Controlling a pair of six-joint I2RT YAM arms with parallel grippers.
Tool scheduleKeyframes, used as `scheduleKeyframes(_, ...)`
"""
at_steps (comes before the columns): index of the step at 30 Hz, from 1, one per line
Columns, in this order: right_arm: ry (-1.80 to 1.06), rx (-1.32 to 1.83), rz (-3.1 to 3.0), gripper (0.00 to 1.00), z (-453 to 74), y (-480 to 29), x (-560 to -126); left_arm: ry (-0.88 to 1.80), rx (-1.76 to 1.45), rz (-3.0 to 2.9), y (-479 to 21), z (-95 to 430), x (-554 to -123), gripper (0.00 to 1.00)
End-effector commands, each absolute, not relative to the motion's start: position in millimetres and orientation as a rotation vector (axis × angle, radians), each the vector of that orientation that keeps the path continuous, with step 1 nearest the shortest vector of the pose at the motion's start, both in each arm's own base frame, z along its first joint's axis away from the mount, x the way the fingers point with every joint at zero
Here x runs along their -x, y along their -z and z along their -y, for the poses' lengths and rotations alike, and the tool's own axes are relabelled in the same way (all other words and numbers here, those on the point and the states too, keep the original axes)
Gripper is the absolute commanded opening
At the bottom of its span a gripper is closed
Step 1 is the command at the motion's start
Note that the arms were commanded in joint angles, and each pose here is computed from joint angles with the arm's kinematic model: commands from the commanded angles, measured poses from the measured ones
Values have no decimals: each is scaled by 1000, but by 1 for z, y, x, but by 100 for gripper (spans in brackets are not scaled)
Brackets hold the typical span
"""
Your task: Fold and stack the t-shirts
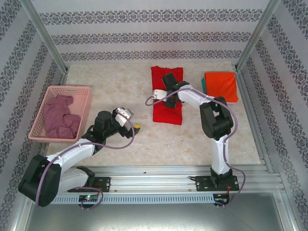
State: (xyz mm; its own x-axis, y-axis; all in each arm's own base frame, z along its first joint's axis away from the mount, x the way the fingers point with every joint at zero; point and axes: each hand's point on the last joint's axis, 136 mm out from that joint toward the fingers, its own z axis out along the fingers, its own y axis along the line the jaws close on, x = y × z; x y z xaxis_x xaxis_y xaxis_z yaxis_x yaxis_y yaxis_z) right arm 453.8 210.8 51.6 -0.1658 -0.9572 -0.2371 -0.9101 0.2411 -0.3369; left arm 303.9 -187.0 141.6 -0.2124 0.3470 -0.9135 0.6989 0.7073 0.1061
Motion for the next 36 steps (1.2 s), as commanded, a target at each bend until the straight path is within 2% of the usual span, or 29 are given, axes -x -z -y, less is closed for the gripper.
scheduleKeyframes(1,120,1667,-2084,7,-220,-70,-457,429,-812,-1778,-155,190,-306,100)
scheduleKeyframes(25,82,1734,-2186,7,-213,-49,-432,416,-802,-1775,-155,188,-308,100)
scheduleKeyframes(27,90,1723,-2180,12,-213,-47,-435,416,-801,-1777,-155,188,-308,100)
scheduleKeyframes(29,115,1709,-2169,26,-213,-45,-441,408,-793,-1785,-155,187,-310,100)
scheduleKeyframes(31,150,1682,-2151,35,-213,-47,-449,402,-784,-1791,-155,187,-312,100)
scheduleKeyframes(33,186,1623,-2125,49,-213,-57,-458,406,-778,-1801,-154,187,-314,100)
scheduleKeyframes(36,211,1472,-2072,53,-215,-85,-472,434,-772,-1810,-154,192,-317,100)
